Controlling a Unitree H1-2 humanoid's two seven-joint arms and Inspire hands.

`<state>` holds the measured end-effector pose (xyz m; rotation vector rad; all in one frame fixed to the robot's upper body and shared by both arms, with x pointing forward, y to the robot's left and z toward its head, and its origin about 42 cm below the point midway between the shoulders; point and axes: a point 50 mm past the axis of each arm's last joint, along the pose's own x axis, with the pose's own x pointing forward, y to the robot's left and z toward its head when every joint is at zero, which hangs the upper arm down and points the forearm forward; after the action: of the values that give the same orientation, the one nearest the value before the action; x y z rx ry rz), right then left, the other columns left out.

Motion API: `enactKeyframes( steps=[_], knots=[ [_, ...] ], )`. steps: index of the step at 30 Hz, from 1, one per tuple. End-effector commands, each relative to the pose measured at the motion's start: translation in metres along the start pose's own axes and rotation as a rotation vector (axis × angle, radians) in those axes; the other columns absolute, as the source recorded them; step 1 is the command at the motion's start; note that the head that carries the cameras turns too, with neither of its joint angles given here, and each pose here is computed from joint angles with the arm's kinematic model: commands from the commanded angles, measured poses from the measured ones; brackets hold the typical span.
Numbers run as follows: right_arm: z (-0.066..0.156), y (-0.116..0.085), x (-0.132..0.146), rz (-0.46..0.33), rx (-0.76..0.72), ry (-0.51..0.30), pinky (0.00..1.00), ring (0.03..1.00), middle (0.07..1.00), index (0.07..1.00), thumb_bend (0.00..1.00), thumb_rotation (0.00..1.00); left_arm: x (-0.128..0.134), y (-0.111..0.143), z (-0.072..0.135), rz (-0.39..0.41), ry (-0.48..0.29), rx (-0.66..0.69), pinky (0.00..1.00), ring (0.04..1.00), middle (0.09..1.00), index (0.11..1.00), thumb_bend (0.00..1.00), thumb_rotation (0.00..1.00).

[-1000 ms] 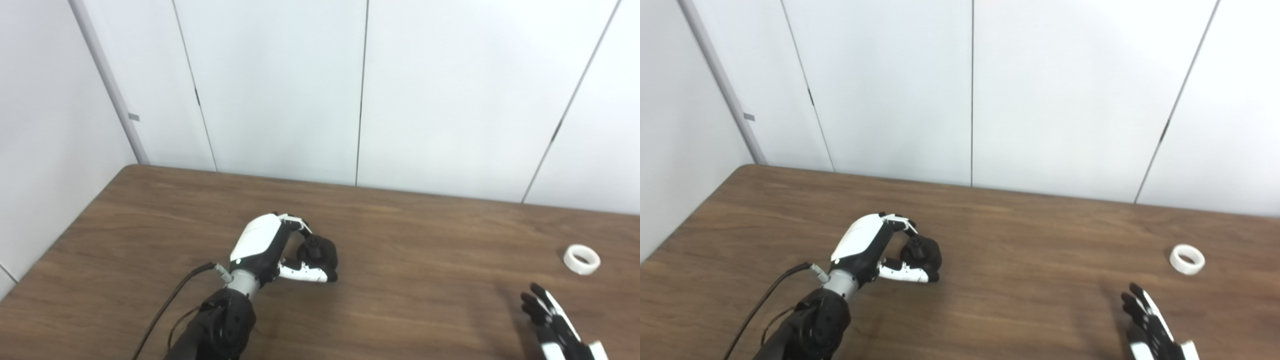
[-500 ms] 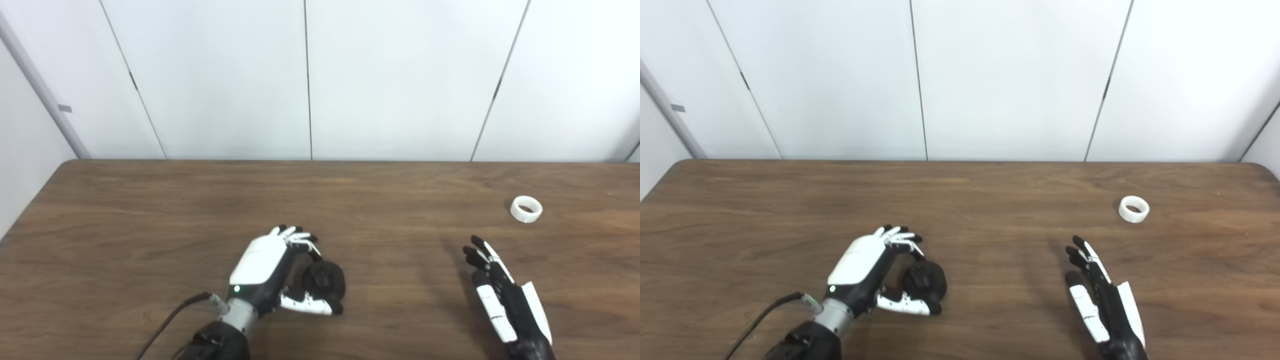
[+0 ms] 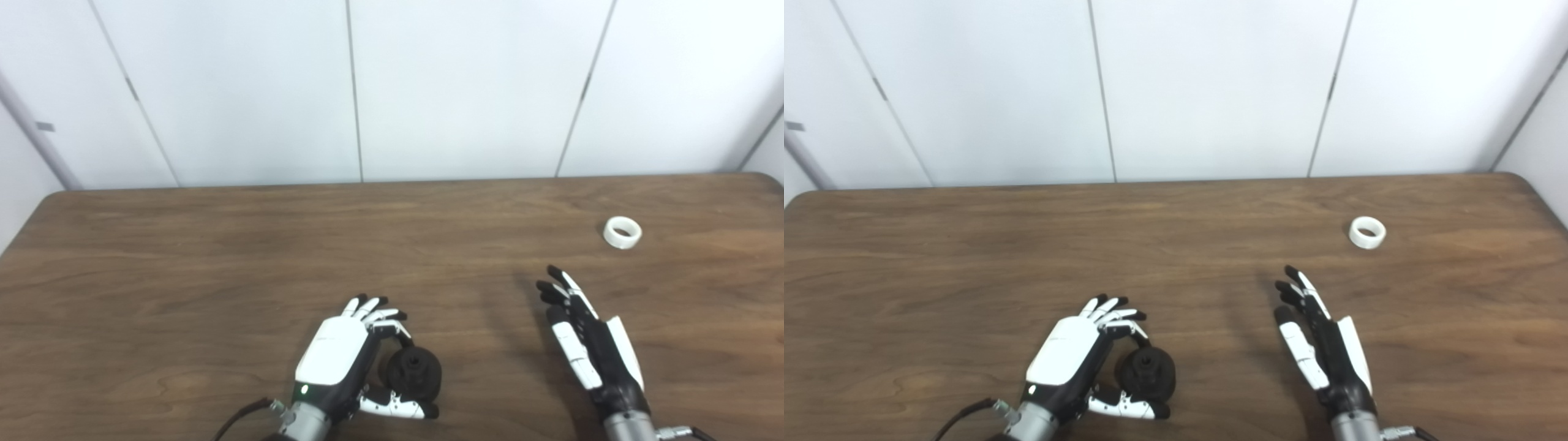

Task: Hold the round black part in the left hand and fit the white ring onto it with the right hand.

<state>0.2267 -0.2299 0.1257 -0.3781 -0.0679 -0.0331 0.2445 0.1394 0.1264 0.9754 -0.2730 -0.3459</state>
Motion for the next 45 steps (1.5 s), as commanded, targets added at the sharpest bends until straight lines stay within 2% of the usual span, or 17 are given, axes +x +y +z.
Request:
enactKeyframes(
  steps=[1,6,11,15,18,20,24,27,31,33,37,45],
  knots=[
    [0.009,0.006,-0.003,0.001,0.028,-0.014,0.91,0.876,0.863,0.919,0.54,1.00,-0.003,-0.005,0.000,0.005,-0.003,0.015,1.00,0.936,0.825,0.485,0.52,0.06],
    [0.012,0.005,-0.004,-0.015,0.041,-0.013,0.89,0.873,0.858,0.906,0.52,1.00,-0.015,-0.018,-0.004,0.005,0.003,0.005,1.00,0.926,0.821,0.485,0.52,0.06],
    [0.016,-0.006,-0.002,-0.026,-0.010,-0.005,0.82,0.875,0.860,0.880,0.53,0.98,-0.024,-0.026,-0.008,-0.003,-0.003,0.018,1.00,0.903,0.807,0.485,0.52,0.06],
    [0.024,-0.020,0.005,-0.053,-0.044,-0.008,0.78,0.841,0.849,0.824,0.56,0.65,-0.027,-0.029,-0.011,-0.005,-0.008,0.027,1.00,0.902,0.807,0.485,0.52,0.06],
    [0.034,-0.033,0.015,-0.099,-0.070,-0.015,0.75,0.827,0.834,0.795,0.61,0.43,-0.026,-0.029,-0.012,-0.005,-0.007,0.028,1.00,0.900,0.808,0.486,0.52,0.06],
    [0.040,-0.041,0.020,-0.119,-0.091,-0.014,0.78,0.841,0.839,0.782,0.63,0.37,-0.026,-0.028,-0.012,-0.007,-0.007,0.032,1.00,0.900,0.808,0.486,0.52,0.06],
    [0.052,-0.065,0.042,-0.180,-0.195,-0.007,0.90,0.889,0.849,0.730,0.69,0.27,-0.024,-0.025,-0.014,-0.014,-0.011,0.039,1.00,0.904,0.809,0.485,0.52,0.06],
    [0.053,-0.083,0.060,-0.199,-0.274,-0.025,0.94,0.921,0.865,0.718,0.73,0.24,-0.024,-0.023,-0.015,-0.022,-0.010,0.040,1.00,0.907,0.809,0.485,0.52,0.06],
    [0.050,-0.103,0.083,-0.231,-0.427,-0.043,0.93,0.936,0.889,0.720,0.74,0.21,-0.024,-0.018,-0.020,-0.034,-0.016,0.056,1.00,0.905,0.805,0.485,0.52,0.06],
    [0.050,-0.111,0.093,-0.243,-0.486,-0.041,0.95,0.948,0.900,0.725,0.74,0.22,-0.024,-0.015,-0.023,-0.039,-0.018,0.062,1.00,0.900,0.802,0.485,0.52,0.06],
    [0.053,-0.133,0.117,-0.261,-0.541,-0.023,1.00,0.982,0.928,0.736,0.74,0.21,-0.026,-0.011,-0.029,-0.046,-0.015,0.080,1.00,0.904,0.800,0.485,0.53,0.06],
    [0.053,-0.168,0.154,-0.269,-0.684,0.043,1.00,1.000,0.954,0.734,0.75,0.23,-0.031,-0.009,-0.036,-0.040,-0.020,0.077,1.00,0.901,0.796,0.484,0.53,0.06]
  ],
)
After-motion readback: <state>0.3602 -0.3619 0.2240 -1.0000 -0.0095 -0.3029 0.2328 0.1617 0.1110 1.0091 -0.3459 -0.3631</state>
